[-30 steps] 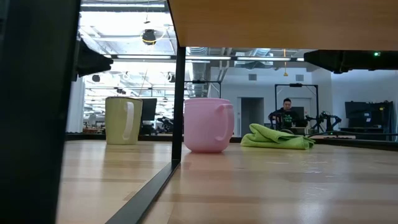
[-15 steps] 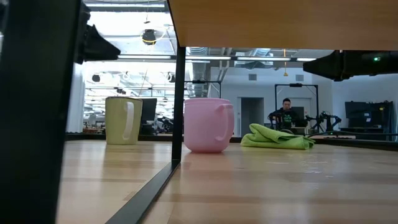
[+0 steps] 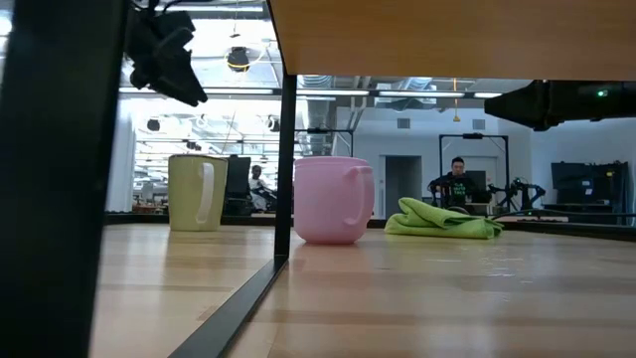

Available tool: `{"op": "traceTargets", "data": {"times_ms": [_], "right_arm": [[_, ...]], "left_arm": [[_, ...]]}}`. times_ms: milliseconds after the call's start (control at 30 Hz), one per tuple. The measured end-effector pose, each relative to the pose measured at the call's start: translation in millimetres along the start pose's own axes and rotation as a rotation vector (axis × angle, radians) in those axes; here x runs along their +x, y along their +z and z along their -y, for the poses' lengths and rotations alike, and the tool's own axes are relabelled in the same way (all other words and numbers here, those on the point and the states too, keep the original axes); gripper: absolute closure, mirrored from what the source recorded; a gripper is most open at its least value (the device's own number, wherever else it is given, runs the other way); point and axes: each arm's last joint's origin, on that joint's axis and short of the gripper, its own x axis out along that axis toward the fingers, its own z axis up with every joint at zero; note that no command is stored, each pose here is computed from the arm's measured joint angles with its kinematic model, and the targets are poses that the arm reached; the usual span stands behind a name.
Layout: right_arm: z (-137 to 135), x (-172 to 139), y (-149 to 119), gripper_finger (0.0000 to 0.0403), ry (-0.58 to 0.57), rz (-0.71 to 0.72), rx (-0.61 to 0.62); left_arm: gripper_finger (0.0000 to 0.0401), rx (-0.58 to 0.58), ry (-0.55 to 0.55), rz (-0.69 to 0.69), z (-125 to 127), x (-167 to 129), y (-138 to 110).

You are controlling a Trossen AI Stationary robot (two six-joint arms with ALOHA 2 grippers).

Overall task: Stack small to large cups/mugs on shelf
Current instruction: Put the light green mug on the shelf

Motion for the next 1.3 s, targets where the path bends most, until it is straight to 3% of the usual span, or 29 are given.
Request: {"op": "traceTargets", "data": {"times_ms": [167, 467, 733, 1033, 1133, 1300], "right_arm": [[0.2, -0.1, 2.3, 0.0154, -0.003, 0.023, -0.006], [0.3, -0.1, 3.2, 0.0154, -0.004, 0.032, -0.008], [0.4, -0.1, 3.8, 0.0154, -0.004, 0.038, -0.010], [0.4, -0.1, 3.8, 0.0154, -0.004, 0.038, 0.017], [0.4, -0.1, 3.7, 0.0154, -0.003, 0.037, 0.019], [0.4, -0.1, 3.7, 0.0154, -0.003, 0.037, 0.019]], "left_arm": [[0.0222, -0.017, 0.043, -0.156, 1.6, 9.6, 8.9], [0.0222, -0.021, 0.106, -0.305, 2.1, 35.0, 17.8], [0.0222, -0.018, 0.162, -0.379, -5.6, 55.5, 16.2], [0.0222, -0.062, 0.223, -0.424, -24.0, 58.5, 13.9], [0.0222, -0.078, 0.223, -0.443, -28.1, 58.5, 12.7], [0.0222, -0.112, 0.131, -0.469, -28.1, 59.8, 11.6]]}}
